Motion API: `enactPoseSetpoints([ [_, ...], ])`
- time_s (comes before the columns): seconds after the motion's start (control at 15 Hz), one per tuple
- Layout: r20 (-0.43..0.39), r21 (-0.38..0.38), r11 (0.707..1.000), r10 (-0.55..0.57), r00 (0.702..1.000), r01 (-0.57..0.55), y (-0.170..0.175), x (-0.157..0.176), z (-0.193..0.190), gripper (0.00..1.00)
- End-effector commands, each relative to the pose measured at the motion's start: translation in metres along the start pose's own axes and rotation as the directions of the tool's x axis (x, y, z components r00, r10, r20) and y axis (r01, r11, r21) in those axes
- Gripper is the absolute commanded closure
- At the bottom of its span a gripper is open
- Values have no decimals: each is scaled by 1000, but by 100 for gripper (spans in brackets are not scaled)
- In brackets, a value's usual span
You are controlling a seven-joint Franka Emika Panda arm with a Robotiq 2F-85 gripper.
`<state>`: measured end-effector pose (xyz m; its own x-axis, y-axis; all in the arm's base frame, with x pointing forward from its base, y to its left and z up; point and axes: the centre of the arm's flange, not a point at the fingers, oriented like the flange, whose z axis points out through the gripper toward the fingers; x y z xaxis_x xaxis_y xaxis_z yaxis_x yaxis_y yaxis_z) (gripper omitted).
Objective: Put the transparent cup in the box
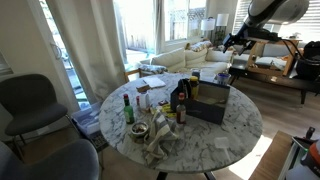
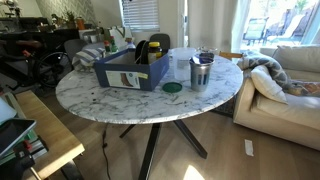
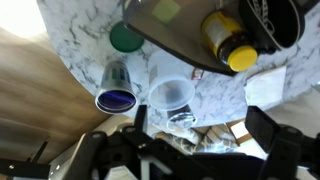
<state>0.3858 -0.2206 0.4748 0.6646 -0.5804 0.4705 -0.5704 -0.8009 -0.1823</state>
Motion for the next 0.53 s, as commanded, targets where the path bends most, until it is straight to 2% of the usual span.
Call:
enactPoseSetpoints([
  [0.0, 15, 73, 996, 49, 999, -50, -11, 58, 51, 0],
  [0.07, 33, 71, 996, 59, 998, -61, -11, 64, 60, 0],
  [0.2, 62, 21, 993, 111, 992, -113, -10, 74, 82, 0],
  [0.27, 26, 46, 996, 69, 997, -71, -14, 46, 54, 0],
  [0.47, 46, 14, 996, 83, 995, -84, -12, 59, 80, 0],
])
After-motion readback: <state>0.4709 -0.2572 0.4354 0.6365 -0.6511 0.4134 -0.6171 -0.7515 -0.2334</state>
